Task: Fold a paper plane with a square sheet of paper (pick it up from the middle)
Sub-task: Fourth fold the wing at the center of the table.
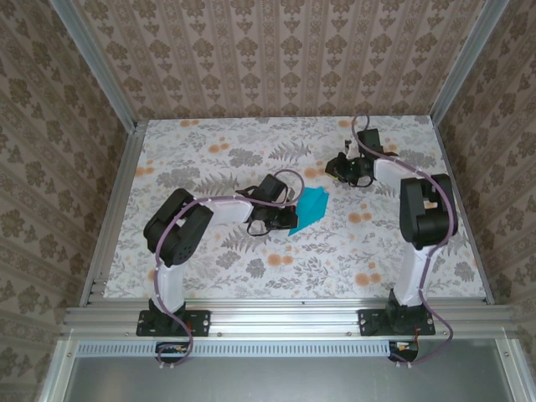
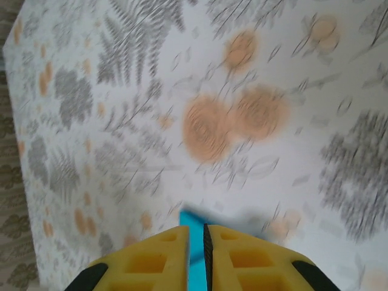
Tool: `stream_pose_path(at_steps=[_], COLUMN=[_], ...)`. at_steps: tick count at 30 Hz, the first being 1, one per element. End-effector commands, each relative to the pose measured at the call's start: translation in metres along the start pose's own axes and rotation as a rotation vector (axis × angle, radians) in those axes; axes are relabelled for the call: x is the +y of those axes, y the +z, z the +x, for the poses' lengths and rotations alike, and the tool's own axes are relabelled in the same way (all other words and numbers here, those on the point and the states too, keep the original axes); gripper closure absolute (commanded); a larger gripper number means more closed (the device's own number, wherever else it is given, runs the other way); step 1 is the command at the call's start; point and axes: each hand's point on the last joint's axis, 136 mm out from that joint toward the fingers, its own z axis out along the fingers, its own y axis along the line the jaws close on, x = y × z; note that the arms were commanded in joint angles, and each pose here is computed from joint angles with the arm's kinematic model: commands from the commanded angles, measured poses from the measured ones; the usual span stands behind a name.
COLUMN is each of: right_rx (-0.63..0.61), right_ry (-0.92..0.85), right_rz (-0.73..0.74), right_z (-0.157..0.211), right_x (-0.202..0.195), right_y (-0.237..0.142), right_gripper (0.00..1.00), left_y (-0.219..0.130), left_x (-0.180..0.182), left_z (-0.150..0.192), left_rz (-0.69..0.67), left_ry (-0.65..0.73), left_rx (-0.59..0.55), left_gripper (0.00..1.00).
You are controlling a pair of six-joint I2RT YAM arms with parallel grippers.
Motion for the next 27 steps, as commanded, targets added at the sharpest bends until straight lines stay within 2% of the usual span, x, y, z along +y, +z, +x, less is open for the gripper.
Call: stream_pose_path(at_steps=[1, 5, 9, 15, 20, 23, 27], right_rx=[0.040, 0.140, 0.228, 0.258, 0.290, 0.298, 0.304], right_ry=[0.011, 0.030, 0.018, 0.026, 0.038, 0.052, 0.059], right_rz=[-0.023, -0.058, -0.080, -0.043, 0.022, 0.034, 0.034], right_z=[0.035, 0.084, 0.112, 0.119, 0.127, 0.131, 0.132], right_x=[0.011, 0.016, 0.022, 0.011, -0.009, -0.016, -0.018], right_y=[0.000, 0.020, 0.041, 0.051, 0.058, 0.062, 0.066], right_gripper=[0.83, 0.83, 0.84, 0.86, 0.87, 0.87, 0.87], left_y=[0.016, 0.015, 0.010, -0.009, -0.039, -0.045, -0.032], left_x=[0.065, 0.059, 0.048, 0.012, -0.034, -0.048, -0.046], left_z=[0.069, 0.065, 0.056, 0.028, -0.012, -0.023, -0.024], left_rz=[-0.228, -0.211, -0.184, -0.069, 0.100, 0.180, 0.204], left_ry=[-0.102, -0.099, -0.080, -0.051, -0.020, -0.021, -0.039], left_rx=[0.222, 0.212, 0.188, 0.100, -0.046, -0.106, -0.099], left_gripper=[0.98, 0.98, 0.96, 0.90, 0.80, 0.77, 0.77])
